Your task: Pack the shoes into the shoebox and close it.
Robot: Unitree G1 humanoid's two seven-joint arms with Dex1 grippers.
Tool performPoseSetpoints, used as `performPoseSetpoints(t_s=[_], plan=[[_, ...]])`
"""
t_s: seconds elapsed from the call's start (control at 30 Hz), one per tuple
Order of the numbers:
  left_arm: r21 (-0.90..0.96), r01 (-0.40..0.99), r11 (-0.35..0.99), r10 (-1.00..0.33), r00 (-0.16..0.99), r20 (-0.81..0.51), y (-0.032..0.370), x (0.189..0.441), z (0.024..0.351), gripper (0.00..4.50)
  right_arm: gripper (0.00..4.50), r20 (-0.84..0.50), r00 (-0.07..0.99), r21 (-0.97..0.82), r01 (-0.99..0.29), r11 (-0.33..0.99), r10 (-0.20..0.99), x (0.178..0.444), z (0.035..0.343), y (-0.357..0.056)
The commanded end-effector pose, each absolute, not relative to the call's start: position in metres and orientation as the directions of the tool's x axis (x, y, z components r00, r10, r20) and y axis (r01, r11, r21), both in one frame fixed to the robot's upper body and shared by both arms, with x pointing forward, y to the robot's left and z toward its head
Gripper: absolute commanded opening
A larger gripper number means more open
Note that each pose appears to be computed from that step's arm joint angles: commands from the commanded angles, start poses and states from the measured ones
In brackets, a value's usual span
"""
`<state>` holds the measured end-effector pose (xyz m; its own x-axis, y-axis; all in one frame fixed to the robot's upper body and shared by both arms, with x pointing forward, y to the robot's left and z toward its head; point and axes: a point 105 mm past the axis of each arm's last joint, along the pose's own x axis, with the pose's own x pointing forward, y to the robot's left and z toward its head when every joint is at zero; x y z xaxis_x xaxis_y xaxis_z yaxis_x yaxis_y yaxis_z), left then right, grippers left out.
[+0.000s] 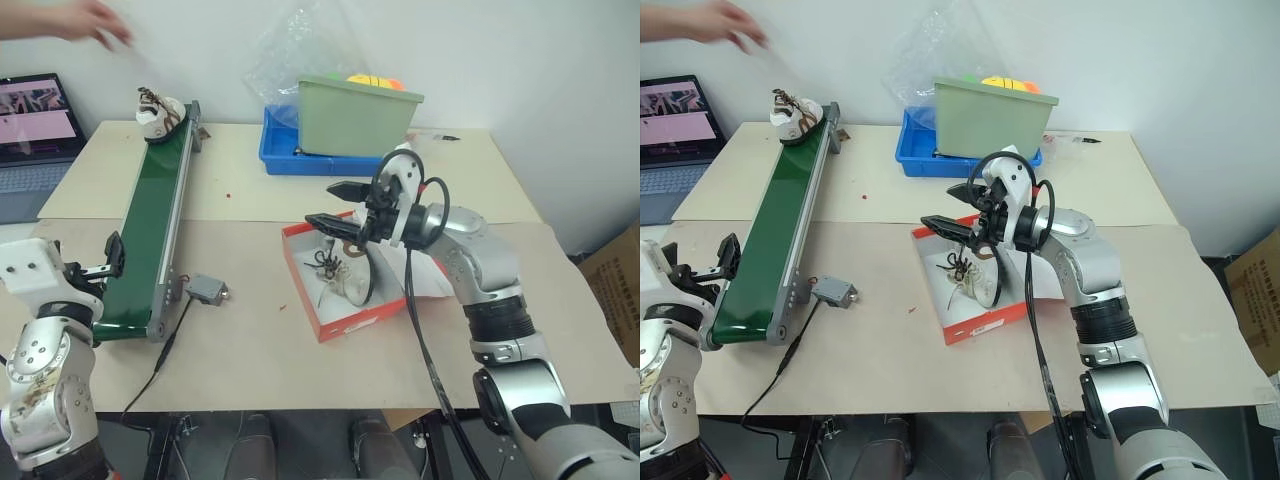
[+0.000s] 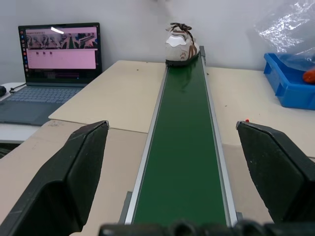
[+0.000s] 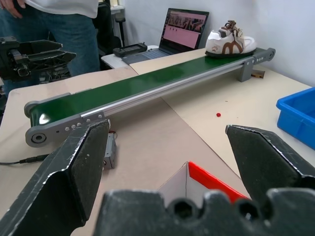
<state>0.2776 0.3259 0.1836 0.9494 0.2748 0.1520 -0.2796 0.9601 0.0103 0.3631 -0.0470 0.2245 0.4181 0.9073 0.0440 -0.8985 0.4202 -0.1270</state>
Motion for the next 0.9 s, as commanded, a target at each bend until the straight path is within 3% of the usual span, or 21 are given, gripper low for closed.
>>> performPoseSetpoints(t_s=[0.03,0.4,0.9], plan=[[0.037,-0.281,0.959,0.268,0.941,0.206,0.324,0.277,0.196,4.47,4.50,0.095,0.428,-0.165,-0.884,0.438,0.899,0.364,0.237,-0.050],[0.048,-0.275,0.960,0.262,0.946,0.190,0.322,0.282,0.190,4.47,4.50,0.109,0.405,-0.151,-0.896,0.417,0.908,0.359,0.236,-0.037],[0.023,-0.312,0.950,0.307,0.944,0.122,0.356,0.293,0.164,4.47,4.50,0.107,0.387,-0.137,-0.907,0.399,0.916,0.350,0.233,-0.031]])
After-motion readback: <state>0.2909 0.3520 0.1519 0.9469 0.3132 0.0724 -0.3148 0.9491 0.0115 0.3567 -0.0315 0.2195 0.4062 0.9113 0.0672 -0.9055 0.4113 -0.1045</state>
